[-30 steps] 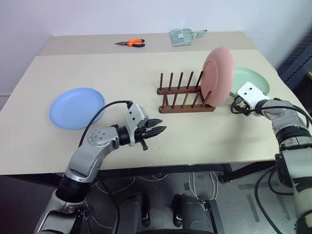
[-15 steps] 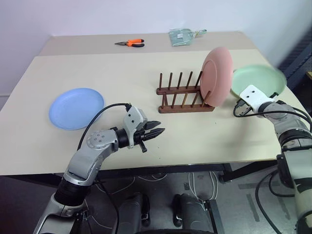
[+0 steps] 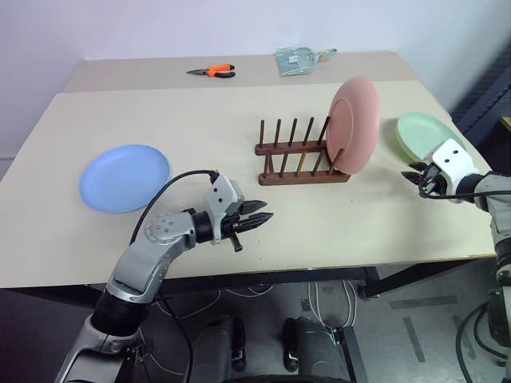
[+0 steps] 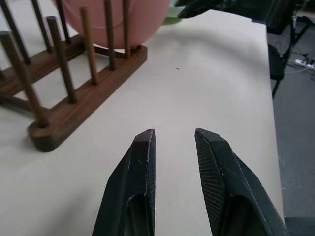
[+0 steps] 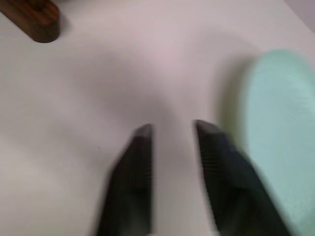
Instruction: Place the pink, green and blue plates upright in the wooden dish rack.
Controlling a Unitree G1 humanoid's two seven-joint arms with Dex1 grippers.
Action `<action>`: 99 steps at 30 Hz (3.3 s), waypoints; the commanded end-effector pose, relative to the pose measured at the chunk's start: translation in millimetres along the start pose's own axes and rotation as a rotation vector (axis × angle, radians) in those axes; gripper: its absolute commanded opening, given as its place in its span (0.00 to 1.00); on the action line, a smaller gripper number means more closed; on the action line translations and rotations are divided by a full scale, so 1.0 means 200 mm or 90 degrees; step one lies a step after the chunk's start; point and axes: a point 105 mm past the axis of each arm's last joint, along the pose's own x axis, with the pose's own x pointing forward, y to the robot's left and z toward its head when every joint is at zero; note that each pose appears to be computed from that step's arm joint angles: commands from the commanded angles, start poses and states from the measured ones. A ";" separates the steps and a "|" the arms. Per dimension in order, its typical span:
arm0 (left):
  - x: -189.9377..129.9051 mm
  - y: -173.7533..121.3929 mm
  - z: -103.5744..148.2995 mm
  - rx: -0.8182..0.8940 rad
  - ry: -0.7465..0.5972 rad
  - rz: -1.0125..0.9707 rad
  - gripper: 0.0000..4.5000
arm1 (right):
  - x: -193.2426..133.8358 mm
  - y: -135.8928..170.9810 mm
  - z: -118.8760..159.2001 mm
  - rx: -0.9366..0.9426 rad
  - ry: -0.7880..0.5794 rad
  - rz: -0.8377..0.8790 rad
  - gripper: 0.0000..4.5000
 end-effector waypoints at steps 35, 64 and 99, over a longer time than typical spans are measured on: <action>-0.05 0.00 0.04 0.024 -0.014 0.030 0.28 | 0.10 -0.16 -0.06 0.048 0.093 -0.183 0.02; -0.05 -0.01 0.02 0.019 -0.015 0.035 0.28 | 0.05 -0.22 -0.18 0.084 0.213 -0.252 0.56; -0.01 -0.02 0.05 0.027 -0.015 0.004 0.28 | -0.02 -0.24 -0.25 0.064 0.214 -0.290 0.95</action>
